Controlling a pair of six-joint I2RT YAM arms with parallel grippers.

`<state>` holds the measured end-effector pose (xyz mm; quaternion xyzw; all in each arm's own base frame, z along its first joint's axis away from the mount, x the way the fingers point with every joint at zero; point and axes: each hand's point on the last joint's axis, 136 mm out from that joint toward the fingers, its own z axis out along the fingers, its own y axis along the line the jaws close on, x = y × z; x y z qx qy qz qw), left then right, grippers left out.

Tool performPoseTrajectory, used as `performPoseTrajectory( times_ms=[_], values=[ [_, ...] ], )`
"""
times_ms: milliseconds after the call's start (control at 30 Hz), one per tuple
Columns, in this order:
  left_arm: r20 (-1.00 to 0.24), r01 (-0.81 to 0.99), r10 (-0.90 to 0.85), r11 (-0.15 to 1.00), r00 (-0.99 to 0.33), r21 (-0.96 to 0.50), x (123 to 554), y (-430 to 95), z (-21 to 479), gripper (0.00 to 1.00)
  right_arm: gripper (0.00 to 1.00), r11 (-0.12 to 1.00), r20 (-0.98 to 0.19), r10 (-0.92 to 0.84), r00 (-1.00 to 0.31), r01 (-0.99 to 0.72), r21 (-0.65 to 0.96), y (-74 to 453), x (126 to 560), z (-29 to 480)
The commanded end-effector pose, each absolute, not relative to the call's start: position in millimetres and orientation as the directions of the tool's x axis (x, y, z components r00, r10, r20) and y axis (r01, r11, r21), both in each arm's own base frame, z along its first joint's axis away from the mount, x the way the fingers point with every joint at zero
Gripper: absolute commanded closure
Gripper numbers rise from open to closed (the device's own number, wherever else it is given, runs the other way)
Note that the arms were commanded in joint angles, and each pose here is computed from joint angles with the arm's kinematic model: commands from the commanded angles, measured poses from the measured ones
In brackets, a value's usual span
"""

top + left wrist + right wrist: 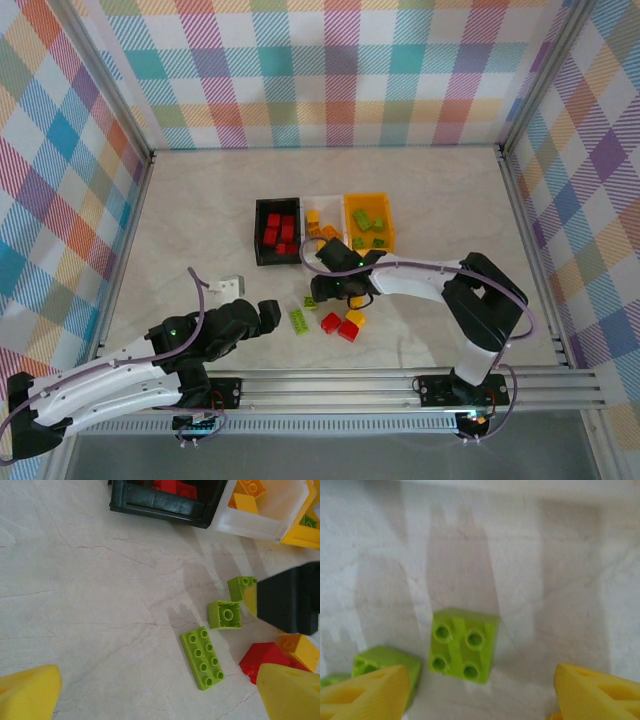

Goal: Sort the legos into containers by color

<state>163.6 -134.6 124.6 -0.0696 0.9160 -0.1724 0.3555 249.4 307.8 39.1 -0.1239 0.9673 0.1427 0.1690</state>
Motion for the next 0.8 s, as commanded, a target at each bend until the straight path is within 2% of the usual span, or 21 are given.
performPoseTrajectory(
  times_ms=[0, 233, 400, 567, 767],
  values=[
    [-0.625, -0.030, -0.255, 0.937, -0.738, -0.347, 161.3, -125.2, 117.7, 0.00, 0.28, 0.942, -0.386, -0.149, -0.910, -0.250, 0.226, 317.2, 265.1, 42.0],
    [-0.625, -0.031, -0.254, 0.938, -0.738, -0.344, 160.3, -122.8, 117.3, 0.00, 0.41, 0.956, -0.321, -0.169, -0.932, -0.235, 0.178, 315.8, 262.5, 22.3],
    [-0.627, -0.019, -0.250, 0.936, -0.738, -0.351, 160.3, -124.8, 118.9, 0.00, 0.57, 0.957, -0.314, -0.178, -0.932, -0.238, 0.166, 309.0, 253.7, 19.4],
    [-0.641, 0.027, -0.219, 0.936, -0.736, -0.350, 163.2, -134.5, 127.4, 0.00, 0.70, 0.942, -0.401, -0.147, -0.904, -0.251, 0.222, 310.2, 257.8, 48.2],
    [-0.649, 0.051, -0.166, 0.952, -0.743, -0.302, 169.4, -145.7, 132.8, 0.00, 0.73, 0.942, -0.519, -0.062, -0.853, -0.222, 0.252, 286.0, 277.0, 107.1]
  ],
)
